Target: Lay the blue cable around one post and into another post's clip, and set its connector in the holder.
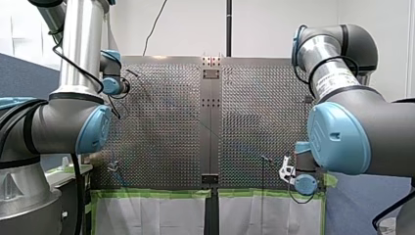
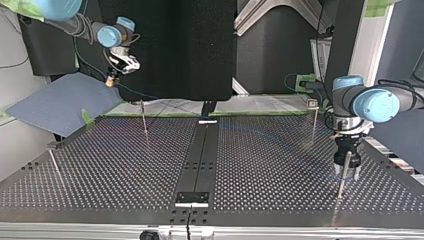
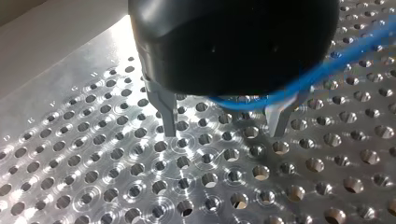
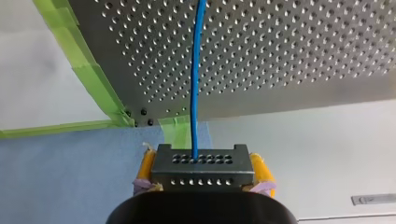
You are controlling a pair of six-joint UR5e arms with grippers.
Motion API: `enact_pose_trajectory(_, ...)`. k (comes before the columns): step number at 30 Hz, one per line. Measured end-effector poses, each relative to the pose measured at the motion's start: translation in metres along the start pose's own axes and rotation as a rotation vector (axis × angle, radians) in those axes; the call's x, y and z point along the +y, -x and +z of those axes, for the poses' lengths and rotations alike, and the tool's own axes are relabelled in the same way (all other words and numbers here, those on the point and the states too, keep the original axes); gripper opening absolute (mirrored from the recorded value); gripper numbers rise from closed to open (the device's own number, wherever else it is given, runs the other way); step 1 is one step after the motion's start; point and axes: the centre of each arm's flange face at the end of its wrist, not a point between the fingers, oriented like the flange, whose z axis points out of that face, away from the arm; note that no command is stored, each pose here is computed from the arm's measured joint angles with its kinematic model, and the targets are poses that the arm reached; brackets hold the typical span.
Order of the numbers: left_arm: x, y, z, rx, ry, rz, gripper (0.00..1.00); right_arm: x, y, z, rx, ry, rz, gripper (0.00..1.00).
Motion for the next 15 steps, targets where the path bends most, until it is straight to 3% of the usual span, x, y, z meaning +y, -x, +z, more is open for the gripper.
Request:
enact_pose_trajectory(8,0.000,0.000,0.000,-0.001,-0.001,0.000,0.94,0.036,0.023,0.017,-0.012,0.003,0.072,0.00)
enact_pose_trajectory(15,0.000,0.000,0.000,0.000,0.000,0.000,0.94,0.061,0.047,0.020,-0.052,0.020,0.100,0.00)
